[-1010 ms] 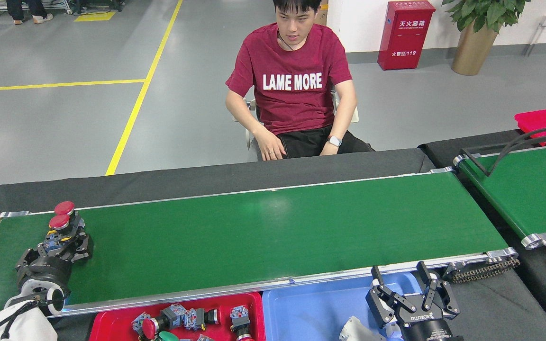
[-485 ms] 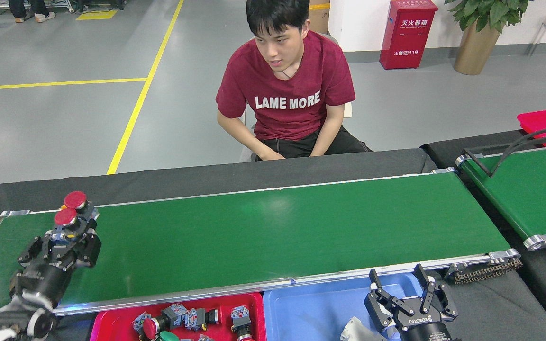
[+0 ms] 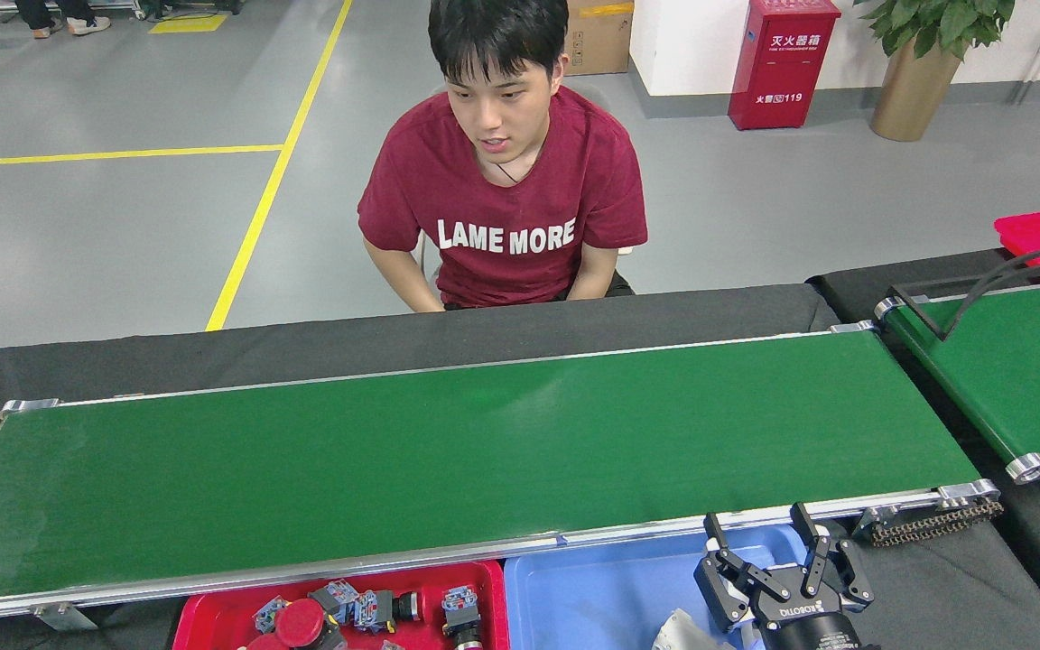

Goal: Pick switch part from conveyor to tray

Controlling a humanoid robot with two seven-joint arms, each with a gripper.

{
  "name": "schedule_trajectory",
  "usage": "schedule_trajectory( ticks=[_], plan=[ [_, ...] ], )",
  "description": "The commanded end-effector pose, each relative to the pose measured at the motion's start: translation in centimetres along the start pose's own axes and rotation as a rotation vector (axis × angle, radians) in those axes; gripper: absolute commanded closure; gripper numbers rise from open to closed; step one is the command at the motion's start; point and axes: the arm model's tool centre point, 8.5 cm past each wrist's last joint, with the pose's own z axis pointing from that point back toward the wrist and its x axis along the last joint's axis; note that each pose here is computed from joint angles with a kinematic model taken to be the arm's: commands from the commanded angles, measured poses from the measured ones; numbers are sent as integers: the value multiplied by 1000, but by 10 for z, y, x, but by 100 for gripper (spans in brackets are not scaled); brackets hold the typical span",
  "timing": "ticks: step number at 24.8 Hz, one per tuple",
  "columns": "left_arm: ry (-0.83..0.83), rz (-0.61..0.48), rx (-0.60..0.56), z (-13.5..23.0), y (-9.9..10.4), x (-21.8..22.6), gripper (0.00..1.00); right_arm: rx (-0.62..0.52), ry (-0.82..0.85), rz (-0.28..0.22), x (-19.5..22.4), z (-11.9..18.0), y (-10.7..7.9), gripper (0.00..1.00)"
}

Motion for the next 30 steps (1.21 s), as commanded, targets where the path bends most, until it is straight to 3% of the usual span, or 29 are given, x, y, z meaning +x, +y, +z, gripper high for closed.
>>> schedule_trajectory(
  ticks=[1, 9, 14, 19, 24, 30],
  plan=[
    [10, -9, 30, 2, 8, -4, 0, -26, -5, 3, 0, -2, -8, 2],
    [105, -23, 60, 18, 16, -28, 0, -41, -13, 8, 1, -2, -14, 1],
    [473, -45, 215, 75, 48, -96, 0, -40, -16, 13, -1, -1, -14, 1],
    [696, -70, 211, 119, 40, -124, 0, -41, -16, 13, -1, -1, -14, 1],
    [672, -198, 155, 118, 35, -119, 0, -43, -16, 13, -1, -1, -15, 1],
    [559, -233, 117, 98, 38, -123, 0, -46, -11, 13, -1, -2, -16, 1]
  ],
)
